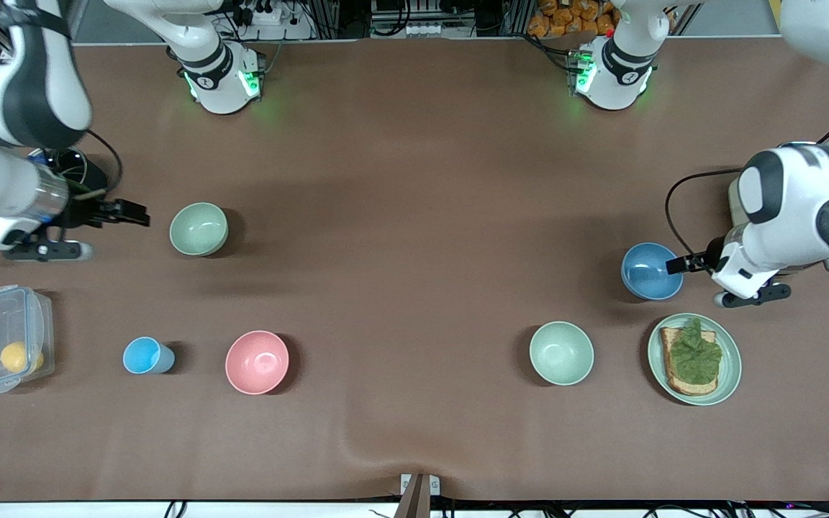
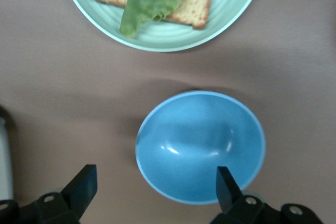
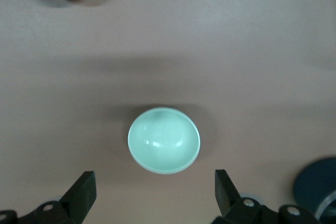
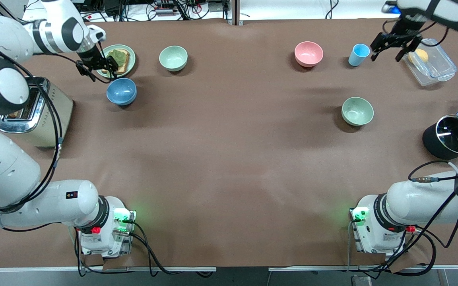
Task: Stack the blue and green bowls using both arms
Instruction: 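Reach the right gripper to the green bowl while the left gripper reaches the blue bowl, then grasp the green bowl with the right gripper while the left gripper grasps the blue bowl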
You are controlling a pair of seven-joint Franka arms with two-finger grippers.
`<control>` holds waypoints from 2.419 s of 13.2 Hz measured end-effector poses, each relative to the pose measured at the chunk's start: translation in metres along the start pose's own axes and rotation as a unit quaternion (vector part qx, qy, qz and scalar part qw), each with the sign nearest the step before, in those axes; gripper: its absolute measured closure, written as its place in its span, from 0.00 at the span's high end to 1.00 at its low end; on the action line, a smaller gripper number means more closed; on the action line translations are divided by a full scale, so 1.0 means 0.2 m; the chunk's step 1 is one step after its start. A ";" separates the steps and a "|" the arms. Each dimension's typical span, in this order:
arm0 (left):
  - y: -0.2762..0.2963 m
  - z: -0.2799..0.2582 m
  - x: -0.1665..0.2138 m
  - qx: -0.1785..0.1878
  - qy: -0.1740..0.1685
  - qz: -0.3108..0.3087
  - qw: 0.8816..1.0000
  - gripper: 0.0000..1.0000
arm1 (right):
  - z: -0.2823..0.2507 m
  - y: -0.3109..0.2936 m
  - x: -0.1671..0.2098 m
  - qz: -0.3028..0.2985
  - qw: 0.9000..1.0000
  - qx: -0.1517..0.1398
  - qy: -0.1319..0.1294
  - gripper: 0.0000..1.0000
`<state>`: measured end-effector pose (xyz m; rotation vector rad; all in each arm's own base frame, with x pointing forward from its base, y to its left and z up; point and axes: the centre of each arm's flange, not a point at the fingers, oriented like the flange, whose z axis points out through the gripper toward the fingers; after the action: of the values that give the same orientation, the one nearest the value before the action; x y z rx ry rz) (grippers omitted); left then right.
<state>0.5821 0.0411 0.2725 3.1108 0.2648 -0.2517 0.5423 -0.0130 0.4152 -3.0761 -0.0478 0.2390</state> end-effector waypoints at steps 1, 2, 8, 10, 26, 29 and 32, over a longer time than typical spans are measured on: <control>-0.02 0.05 0.01 -0.001 -0.003 -0.001 1.000 1.00 | 0.10 0.01 -0.01 -0.011 1.000 -0.002 0.011 1.00; -0.04 0.08 0.02 -0.002 -0.003 -0.001 1.000 1.00 | 0.18 0.02 -0.02 -0.019 1.000 -0.003 0.016 1.00; -0.12 0.23 0.04 -0.005 -0.019 -0.006 1.000 1.00 | 0.54 0.18 -0.15 -0.064 0.997 -0.007 0.035 1.00; -0.11 0.27 0.04 -0.005 -0.025 -0.005 1.000 1.00 | 0.60 0.31 -0.19 -0.071 0.997 -0.006 0.034 0.93; -0.09 0.29 0.06 -0.007 -0.028 0.005 1.000 0.06 | 1.07 0.30 -0.30 -0.101 0.993 -0.019 0.050 0.37; -0.08 0.27 0.08 -0.008 -0.023 0.014 1.000 0.06 | 1.07 0.30 -0.30 -0.102 0.993 -0.019 0.050 0.20; -0.05 0.17 0.12 -0.009 -0.019 0.030 0.999 0.05 | 1.06 0.29 -0.30 -0.103 0.993 -0.018 0.049 0.04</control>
<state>0.5982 0.0546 0.2356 3.0862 0.1709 -0.3053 0.4515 -0.0624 0.2116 -3.0812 -0.3651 0.0781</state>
